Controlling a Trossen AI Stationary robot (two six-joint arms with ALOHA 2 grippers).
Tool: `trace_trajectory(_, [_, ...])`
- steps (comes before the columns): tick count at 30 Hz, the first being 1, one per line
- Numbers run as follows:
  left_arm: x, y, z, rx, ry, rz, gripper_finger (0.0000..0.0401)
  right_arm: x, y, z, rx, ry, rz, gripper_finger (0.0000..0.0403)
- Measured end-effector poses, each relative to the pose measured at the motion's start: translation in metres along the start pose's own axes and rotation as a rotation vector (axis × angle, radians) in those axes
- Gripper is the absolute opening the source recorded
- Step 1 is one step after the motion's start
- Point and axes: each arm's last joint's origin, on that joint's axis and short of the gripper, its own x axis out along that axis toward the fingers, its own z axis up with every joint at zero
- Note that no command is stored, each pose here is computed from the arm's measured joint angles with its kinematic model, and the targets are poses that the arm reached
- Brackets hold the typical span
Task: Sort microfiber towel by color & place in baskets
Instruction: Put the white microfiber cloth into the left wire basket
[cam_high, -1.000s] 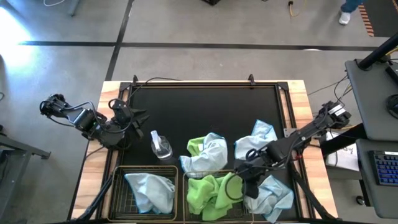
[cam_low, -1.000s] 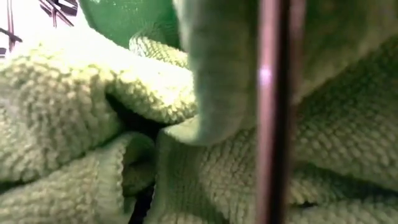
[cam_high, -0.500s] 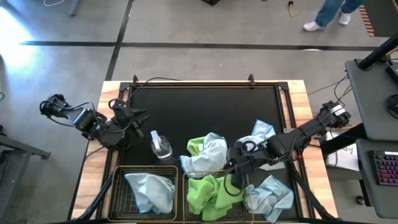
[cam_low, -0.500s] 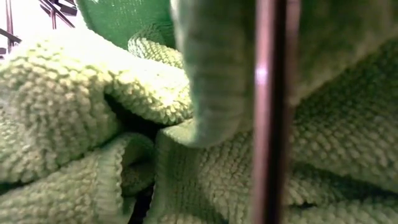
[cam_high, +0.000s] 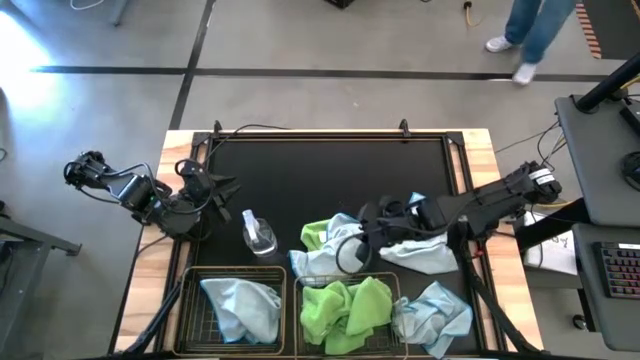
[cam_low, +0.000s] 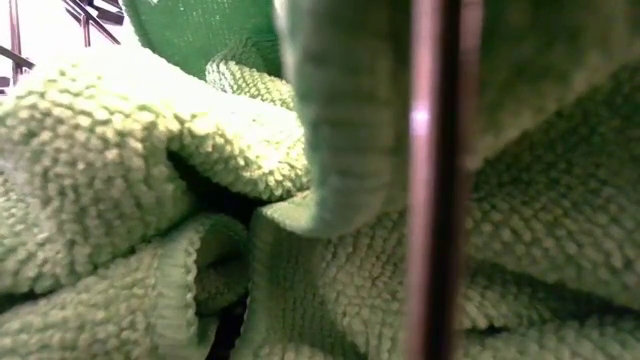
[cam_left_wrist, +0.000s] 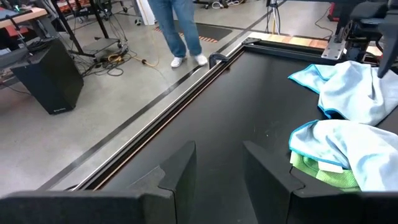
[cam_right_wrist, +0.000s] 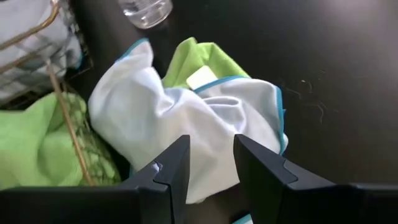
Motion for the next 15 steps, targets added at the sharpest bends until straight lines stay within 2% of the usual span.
trace_trajectory(6, [0.0,-0.001,-0.001,0.002,0.017,-0.026,0.0113,0.004,-0.01,0.007,0.058,0.003,-0.015,0.0117])
trace_trajectory(15, [0.001,-0.002,-0.001,0.014,0.02,-0.027,0.0113,0.008,-0.015,0.01,0.069,0.022,-0.011,0.0122])
